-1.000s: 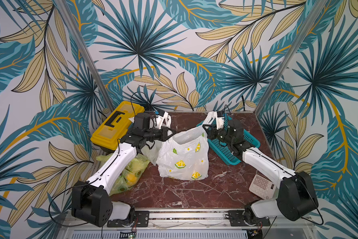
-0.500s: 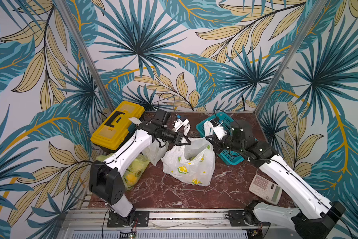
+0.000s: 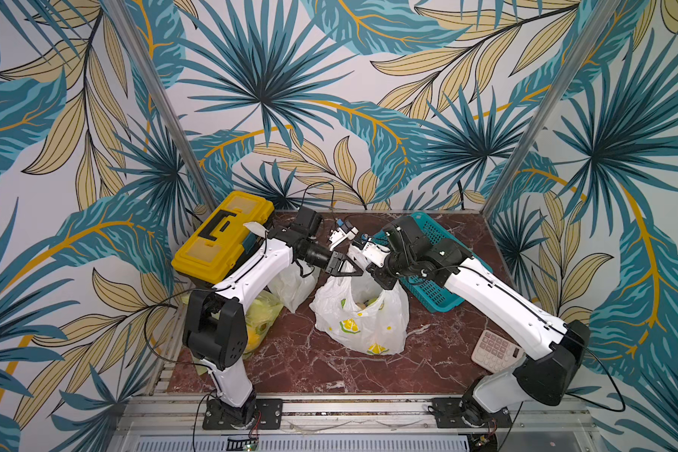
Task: Place the pears into plastic bags & tie knots
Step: Tie the plastic bag at the center of the board.
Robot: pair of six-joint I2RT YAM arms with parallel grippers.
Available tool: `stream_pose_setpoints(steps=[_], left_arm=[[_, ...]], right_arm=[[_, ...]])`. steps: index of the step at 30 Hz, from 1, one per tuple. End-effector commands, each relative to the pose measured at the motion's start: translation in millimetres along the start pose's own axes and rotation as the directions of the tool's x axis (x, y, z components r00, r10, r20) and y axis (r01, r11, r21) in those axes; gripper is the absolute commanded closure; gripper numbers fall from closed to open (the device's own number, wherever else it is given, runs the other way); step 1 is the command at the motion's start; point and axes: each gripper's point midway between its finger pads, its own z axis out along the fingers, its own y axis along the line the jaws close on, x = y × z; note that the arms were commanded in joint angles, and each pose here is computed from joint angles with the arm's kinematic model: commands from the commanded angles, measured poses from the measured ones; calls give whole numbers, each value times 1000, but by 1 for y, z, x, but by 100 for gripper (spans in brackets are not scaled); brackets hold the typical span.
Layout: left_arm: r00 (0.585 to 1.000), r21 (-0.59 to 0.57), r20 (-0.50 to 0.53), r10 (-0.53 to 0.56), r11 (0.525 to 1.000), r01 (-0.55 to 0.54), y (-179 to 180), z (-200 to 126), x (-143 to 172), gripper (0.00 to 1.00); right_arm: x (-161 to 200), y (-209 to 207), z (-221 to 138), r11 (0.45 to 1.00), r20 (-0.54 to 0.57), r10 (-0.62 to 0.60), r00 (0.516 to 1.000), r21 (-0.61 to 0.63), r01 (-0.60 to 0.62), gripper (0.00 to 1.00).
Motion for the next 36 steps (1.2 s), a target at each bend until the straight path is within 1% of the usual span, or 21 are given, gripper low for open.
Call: stream_pose_setpoints(steps=[1,5,7,10,13,20,22,23,24,26,27,29,31,36], left_arm=[[997,22,15,79,997,-79,-15,-7,3,69],[994,-3,20,107,994,-107,-16,-12,6,61],[994,-31,25,107,994,-107,-11,-15,2,60],[993,-51,33,112,993,-110,-9,-19,-6,59],[993,-37,38,109,994,-107,-10,-17,-12,59],[993,-13,26,119,993,-119,-14,-11,-11,59],[992,8,26,127,992,-127,-18,-9,-11,63],[991,20,28,131,991,-132,-21,-9,-11,69],[991,25,26,131,991,-132,-22,-8,-10,78],[992,4,25,121,993,-121,-16,-10,-8,95],[994,-13,26,109,994,-109,-11,-12,-7,100],[995,-30,31,91,996,-90,-6,-16,-6,100],[996,-35,31,85,996,-84,-4,-17,-4,100],[996,-36,29,80,996,-79,-4,-17,-2,100]], right_arm=[[7,9,2,998,-52,-37,998,-53,34,100],[10,18,5,993,-74,-42,996,-109,34,100],[13,25,5,990,-85,-56,995,-135,44,100],[17,30,7,987,-109,-66,992,-156,48,100],[15,29,9,987,-107,-62,992,-154,45,100],[10,26,10,990,-102,-32,994,-142,17,100],[10,24,10,992,-104,-8,995,-129,-5,100],[9,24,9,992,-99,2,995,-124,-14,100],[6,22,6,993,-90,22,996,-113,-32,97],[0,20,-3,990,-54,75,996,-113,-81,87],[-3,21,-9,986,-27,104,994,-129,-107,79],[-6,25,-18,975,20,156,988,-161,-151,68],[-6,27,-24,967,48,196,979,-178,-185,62],[6,20,-26,957,66,252,965,-166,-239,61]])
